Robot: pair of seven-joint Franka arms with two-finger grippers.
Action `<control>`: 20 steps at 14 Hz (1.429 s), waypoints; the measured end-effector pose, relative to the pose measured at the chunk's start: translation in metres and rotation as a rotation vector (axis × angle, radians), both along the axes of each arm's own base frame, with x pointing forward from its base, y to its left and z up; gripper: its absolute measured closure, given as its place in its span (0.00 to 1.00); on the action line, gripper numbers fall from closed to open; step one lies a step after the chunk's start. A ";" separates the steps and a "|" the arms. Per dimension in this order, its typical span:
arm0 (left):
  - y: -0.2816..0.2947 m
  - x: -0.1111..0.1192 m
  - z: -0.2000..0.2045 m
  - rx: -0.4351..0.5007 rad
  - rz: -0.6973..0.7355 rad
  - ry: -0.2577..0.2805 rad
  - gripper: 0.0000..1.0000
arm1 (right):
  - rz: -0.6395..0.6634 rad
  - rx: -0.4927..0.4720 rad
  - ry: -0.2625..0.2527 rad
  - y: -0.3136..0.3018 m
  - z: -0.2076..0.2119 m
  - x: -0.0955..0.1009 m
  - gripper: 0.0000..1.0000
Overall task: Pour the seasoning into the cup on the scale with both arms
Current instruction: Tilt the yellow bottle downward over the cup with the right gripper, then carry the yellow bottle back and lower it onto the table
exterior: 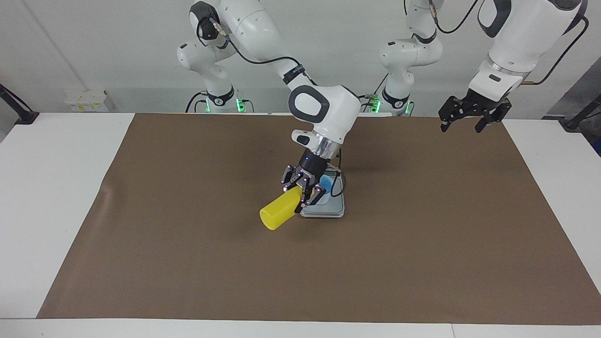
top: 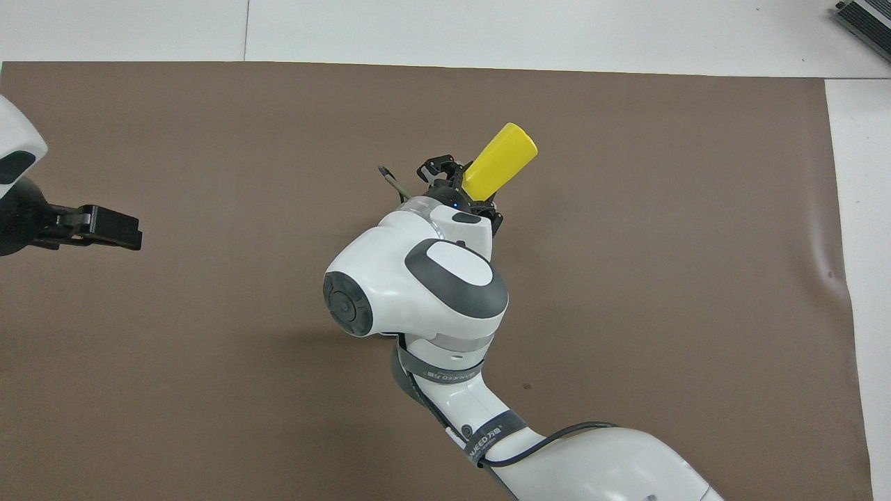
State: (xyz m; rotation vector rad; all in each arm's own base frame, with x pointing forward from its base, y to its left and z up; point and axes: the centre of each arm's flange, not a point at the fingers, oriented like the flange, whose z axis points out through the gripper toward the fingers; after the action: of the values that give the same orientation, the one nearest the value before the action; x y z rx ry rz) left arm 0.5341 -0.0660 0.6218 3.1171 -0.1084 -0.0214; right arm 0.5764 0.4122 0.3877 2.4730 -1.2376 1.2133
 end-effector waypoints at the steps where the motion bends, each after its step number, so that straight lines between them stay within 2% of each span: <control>1: 0.000 0.000 0.000 0.000 0.000 0.000 0.00 | 0.018 0.011 -0.024 0.003 -0.005 -0.002 0.45; 5: 0.000 0.000 0.000 0.000 0.000 0.000 0.00 | 0.098 -0.052 -0.076 -0.002 -0.032 -0.011 0.45; 14: 0.000 0.000 0.000 0.000 0.000 0.000 0.00 | 0.115 -0.047 -0.088 -0.003 -0.023 -0.018 0.45; 17: 0.000 0.000 0.000 0.000 0.000 0.000 0.00 | 0.055 0.046 -0.083 -0.006 0.006 -0.013 0.45; 20: 0.000 0.000 0.000 0.000 0.000 0.000 0.00 | -0.106 0.226 -0.028 -0.046 0.050 0.006 0.45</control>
State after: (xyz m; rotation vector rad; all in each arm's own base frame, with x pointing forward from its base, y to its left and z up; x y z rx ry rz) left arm 0.5341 -0.0660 0.6219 3.1173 -0.1083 -0.0214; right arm 0.5820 0.3661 0.4380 2.5100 -1.5716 1.1428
